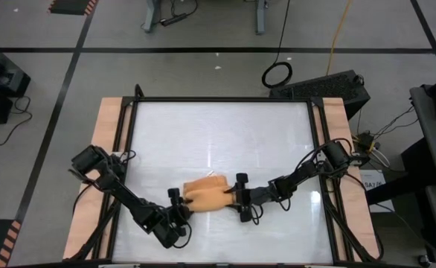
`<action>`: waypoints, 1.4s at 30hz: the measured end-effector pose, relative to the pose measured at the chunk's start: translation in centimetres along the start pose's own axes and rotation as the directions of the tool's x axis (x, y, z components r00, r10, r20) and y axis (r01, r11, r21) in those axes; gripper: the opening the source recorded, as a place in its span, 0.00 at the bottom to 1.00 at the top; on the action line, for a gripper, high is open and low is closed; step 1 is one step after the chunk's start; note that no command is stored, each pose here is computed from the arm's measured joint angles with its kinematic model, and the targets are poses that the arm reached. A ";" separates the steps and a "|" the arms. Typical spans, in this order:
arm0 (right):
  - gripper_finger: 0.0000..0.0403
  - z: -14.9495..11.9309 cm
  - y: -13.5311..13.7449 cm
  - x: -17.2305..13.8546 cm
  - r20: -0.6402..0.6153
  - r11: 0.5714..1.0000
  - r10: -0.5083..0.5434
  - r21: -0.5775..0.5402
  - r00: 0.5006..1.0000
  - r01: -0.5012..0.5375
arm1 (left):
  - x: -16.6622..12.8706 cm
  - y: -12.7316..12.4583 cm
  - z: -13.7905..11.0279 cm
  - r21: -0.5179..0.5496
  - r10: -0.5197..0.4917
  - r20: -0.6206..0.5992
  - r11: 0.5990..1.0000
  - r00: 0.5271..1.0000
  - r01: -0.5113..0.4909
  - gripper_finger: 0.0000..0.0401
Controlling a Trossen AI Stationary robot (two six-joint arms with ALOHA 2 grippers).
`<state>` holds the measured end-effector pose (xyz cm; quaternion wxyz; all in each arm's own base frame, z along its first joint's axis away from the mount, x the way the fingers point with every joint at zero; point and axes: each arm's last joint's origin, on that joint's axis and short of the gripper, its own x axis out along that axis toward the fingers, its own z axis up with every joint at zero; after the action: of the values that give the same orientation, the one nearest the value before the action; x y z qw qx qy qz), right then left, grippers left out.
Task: Roll towel
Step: Roll the yellow towel
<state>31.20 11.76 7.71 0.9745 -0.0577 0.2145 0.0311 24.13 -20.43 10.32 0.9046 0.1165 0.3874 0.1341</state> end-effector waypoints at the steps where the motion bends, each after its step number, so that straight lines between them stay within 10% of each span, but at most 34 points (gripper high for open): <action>1: 0.58 0.0 0.0 0.0 0.001 1.000 0.000 0.000 1.000 0.000 | -0.1 0.0 0.0 0.001 0.001 0.001 1.000 1.000 -0.001 0.48; 15: 0.03 3.5 -0.1 -2.2 0.021 0.965 0.150 0.215 0.989 -0.151 | -3.5 1.3 3.3 -0.081 -0.136 0.071 0.987 0.988 0.141 0.03; 24: 0.10 4.6 -1.6 -2.8 0.003 0.830 0.268 0.507 0.963 -0.233 | -3.7 1.8 3.8 -0.224 -0.204 0.049 0.952 0.978 0.210 0.09; 36: 0.10 2.7 -3.3 -1.3 -0.069 0.767 0.268 0.619 0.961 -0.169 | -0.8 4.4 3.5 -0.362 -0.230 -0.063 0.912 0.971 0.192 0.10; 42: 0.11 3.6 -3.8 -1.3 0.033 0.665 0.432 0.663 0.901 -0.344 | -1.4 6.0 4.9 -0.430 -0.334 -0.048 0.858 0.941 0.282 0.10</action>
<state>31.85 8.40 11.83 0.8869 0.3318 0.2804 0.1574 25.93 -15.79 16.45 0.8929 -0.1510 0.4176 0.0740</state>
